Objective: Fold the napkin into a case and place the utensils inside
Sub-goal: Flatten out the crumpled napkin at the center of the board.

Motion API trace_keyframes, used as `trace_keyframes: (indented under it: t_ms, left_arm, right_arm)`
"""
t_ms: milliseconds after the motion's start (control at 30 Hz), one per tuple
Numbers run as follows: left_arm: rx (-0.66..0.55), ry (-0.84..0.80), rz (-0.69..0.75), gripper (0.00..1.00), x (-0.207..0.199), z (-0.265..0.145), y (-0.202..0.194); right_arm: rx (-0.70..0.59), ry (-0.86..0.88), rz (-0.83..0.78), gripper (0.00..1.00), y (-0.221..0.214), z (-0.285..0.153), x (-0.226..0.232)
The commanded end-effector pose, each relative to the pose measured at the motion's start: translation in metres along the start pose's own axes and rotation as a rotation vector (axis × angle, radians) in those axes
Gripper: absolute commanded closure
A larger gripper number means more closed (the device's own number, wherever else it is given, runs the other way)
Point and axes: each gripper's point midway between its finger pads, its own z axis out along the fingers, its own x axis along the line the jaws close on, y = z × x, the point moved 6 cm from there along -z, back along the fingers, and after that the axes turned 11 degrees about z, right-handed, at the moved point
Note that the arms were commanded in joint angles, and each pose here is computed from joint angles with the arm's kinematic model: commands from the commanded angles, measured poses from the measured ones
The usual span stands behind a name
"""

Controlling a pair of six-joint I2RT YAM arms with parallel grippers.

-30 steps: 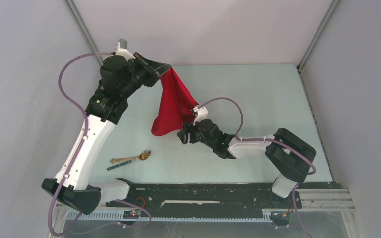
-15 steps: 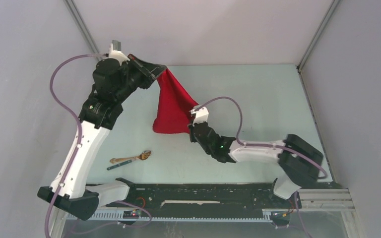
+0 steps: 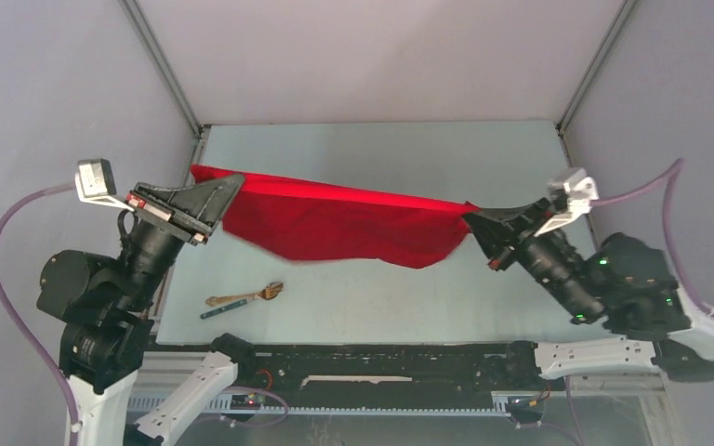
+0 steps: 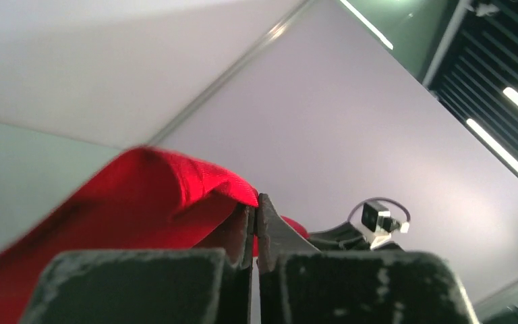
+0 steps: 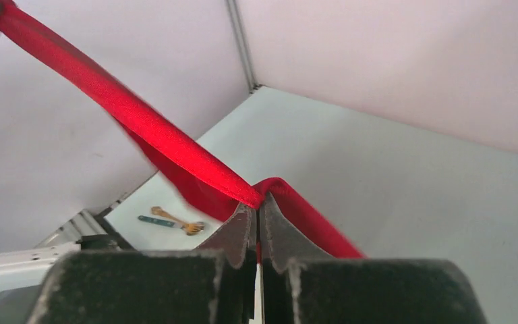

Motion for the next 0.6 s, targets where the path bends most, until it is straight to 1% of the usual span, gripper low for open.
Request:
trace_keyframes:
  t_ms: [0,67,133,267,333,400,433,500,567]
  left_arm:
    - [-0.047,-0.042,-0.032,1.0,-0.005,0.005,0.005]
    - [-0.028,-0.034,-0.041,1.0,-0.001,0.01,0.001]
    - [-0.015,0.006,-0.045,1.0,0.01,0.018,-0.004]
    - [0.03,0.18,-0.04,1.0,0.051,0.045,-0.024]
    - [0.064,0.28,-0.037,1.0,0.075,0.062,-0.036]
    - [0.091,0.382,-0.025,1.0,0.105,0.084,-0.049]
    - [0.111,0.427,-0.03,1.0,0.12,0.095,-0.057]
    - [0.155,0.52,-0.025,1.0,0.161,0.121,-0.079]
    - [0.184,0.633,-0.035,1.0,0.208,0.14,-0.097]
  right_arm:
    - [0.01,-0.173,-0.204,1.0,0.016,-0.017,-0.019]
    - [-0.041,-0.213,-0.232,1.0,0.026,-0.014,-0.011]
    - [-0.097,-0.279,-0.227,1.0,0.039,-0.009,-0.015]
    - [-0.175,-0.362,-0.18,1.0,0.056,0.006,-0.051]
    - [-0.151,-0.386,-0.163,1.0,0.051,0.022,-0.072]
    - [-0.068,-0.413,-0.149,1.0,0.035,0.05,-0.104]
    - [-0.023,-0.429,-0.117,1.0,0.026,0.065,-0.124]
    - [0.066,-0.461,-0.065,1.0,0.005,0.097,-0.167]
    - [0.158,-0.482,-0.048,1.0,-0.018,0.131,-0.21]
